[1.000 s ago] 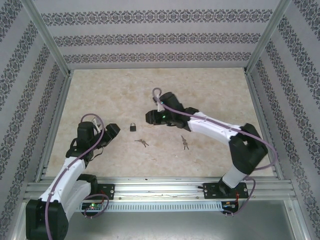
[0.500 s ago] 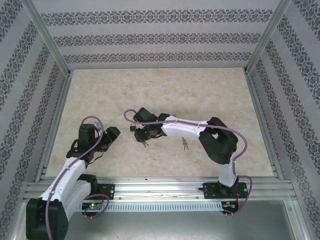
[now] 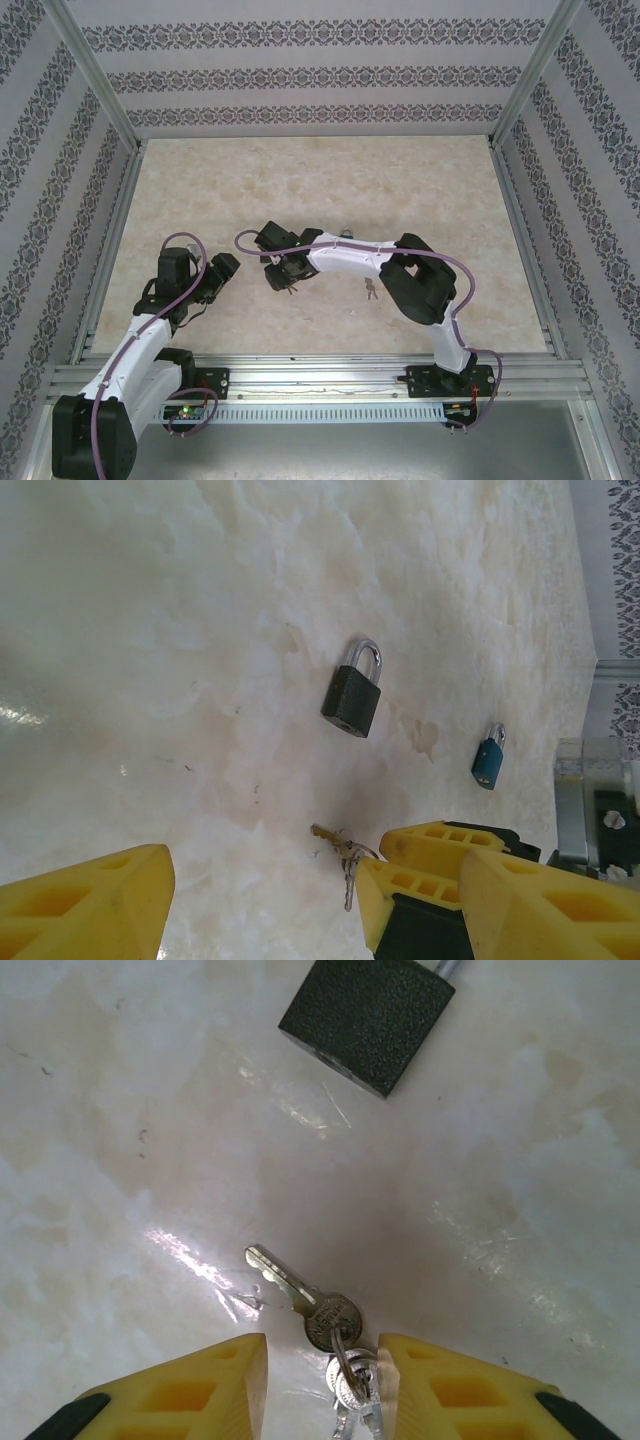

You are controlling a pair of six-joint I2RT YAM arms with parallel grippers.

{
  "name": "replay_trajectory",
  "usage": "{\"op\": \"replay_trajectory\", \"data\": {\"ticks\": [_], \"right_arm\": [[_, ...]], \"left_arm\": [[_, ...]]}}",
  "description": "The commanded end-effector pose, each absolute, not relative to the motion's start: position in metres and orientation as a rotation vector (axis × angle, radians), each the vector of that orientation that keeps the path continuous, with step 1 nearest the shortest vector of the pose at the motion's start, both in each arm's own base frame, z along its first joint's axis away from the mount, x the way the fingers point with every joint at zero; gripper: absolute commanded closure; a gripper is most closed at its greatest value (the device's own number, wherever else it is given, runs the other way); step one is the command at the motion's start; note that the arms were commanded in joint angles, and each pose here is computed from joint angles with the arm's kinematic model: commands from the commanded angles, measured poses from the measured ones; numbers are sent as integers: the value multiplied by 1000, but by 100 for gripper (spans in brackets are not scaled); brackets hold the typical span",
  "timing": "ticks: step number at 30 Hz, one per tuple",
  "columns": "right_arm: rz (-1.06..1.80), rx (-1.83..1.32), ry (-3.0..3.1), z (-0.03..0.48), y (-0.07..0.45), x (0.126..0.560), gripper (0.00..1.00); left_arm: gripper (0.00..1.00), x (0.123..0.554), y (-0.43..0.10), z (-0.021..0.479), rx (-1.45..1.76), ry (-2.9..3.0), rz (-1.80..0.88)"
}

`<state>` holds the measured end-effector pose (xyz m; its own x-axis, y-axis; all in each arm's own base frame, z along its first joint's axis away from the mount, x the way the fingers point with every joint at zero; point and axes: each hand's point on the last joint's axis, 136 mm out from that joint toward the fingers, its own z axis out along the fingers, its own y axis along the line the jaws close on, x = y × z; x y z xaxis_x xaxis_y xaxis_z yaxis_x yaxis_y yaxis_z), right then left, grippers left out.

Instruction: Unlock with the key

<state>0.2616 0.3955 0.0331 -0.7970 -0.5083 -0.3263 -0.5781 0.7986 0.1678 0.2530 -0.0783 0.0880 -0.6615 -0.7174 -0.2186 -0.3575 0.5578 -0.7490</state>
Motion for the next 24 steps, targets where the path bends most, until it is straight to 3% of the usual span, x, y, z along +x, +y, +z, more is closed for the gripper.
{"op": "replay_trajectory", "data": {"ticks": [1, 10, 17, 24], "right_arm": [[297, -901, 2714, 25, 395, 259, 66], [220, -947, 2703, 11, 396, 253, 74], [156, -946, 2704, 2, 390, 254, 91], [436, -869, 2644, 31, 402, 254, 100]], "left_arm": [[25, 250, -79, 82, -885, 2298, -927], [25, 247, -79, 77, -902, 2299, -935], [25, 244, -79, 74, -911, 2298, -937], [25, 248, -82, 81, -884, 2275, -967]]}}
